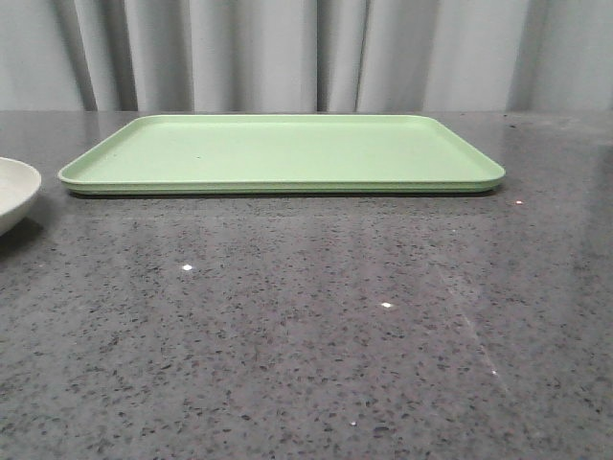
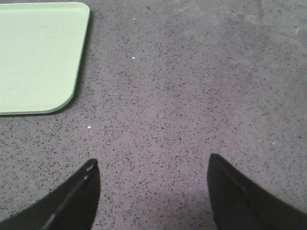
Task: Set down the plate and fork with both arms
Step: 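Lift the plate with the left gripper and carry it over the tray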
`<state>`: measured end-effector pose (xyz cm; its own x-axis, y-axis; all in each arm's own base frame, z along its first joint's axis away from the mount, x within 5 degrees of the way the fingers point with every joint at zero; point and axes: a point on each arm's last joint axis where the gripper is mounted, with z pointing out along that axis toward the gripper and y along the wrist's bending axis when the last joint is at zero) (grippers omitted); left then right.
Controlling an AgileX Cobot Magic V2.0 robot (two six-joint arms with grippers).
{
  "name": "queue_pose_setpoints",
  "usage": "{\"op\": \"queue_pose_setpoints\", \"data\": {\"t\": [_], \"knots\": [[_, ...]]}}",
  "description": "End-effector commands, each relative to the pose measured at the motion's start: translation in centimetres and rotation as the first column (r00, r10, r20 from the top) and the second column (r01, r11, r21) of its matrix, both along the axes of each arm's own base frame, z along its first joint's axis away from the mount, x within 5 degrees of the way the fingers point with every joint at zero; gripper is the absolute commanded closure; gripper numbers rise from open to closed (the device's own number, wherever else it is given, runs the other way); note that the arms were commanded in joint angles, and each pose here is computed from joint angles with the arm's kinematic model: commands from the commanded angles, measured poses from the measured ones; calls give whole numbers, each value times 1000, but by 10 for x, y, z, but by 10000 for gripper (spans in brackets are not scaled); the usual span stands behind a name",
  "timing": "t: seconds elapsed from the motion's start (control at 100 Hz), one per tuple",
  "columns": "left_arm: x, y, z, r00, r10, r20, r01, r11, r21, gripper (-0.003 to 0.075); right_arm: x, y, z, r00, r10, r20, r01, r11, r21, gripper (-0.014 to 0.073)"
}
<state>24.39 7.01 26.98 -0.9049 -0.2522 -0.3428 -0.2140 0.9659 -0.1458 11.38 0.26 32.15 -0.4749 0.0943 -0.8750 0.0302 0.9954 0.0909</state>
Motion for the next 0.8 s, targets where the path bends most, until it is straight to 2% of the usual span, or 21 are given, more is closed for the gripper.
{"op": "queue_pose_setpoints", "data": {"t": [0.0,0.11,0.46,0.62,0.79], "knots": [[-2,0,22,996,-4,94,5,1000,-16,741,5,0,17,995,-1,103,1,1000,-6,106],[-5,-2,32,988,-16,151,28,996,-80,741,5,0,17,995,-1,103,1,1000,-6,106],[-13,-7,54,977,-15,212,34,995,-88,741,5,0,17,995,-1,103,1,1000,-6,106],[-10,-14,67,960,-37,278,79,987,-142,741,5,0,17,995,-1,103,1,1000,-6,106],[-3,-27,82,940,-95,328,144,981,-128,741,5,0,17,995,-1,103,1,1000,-6,106]]}}
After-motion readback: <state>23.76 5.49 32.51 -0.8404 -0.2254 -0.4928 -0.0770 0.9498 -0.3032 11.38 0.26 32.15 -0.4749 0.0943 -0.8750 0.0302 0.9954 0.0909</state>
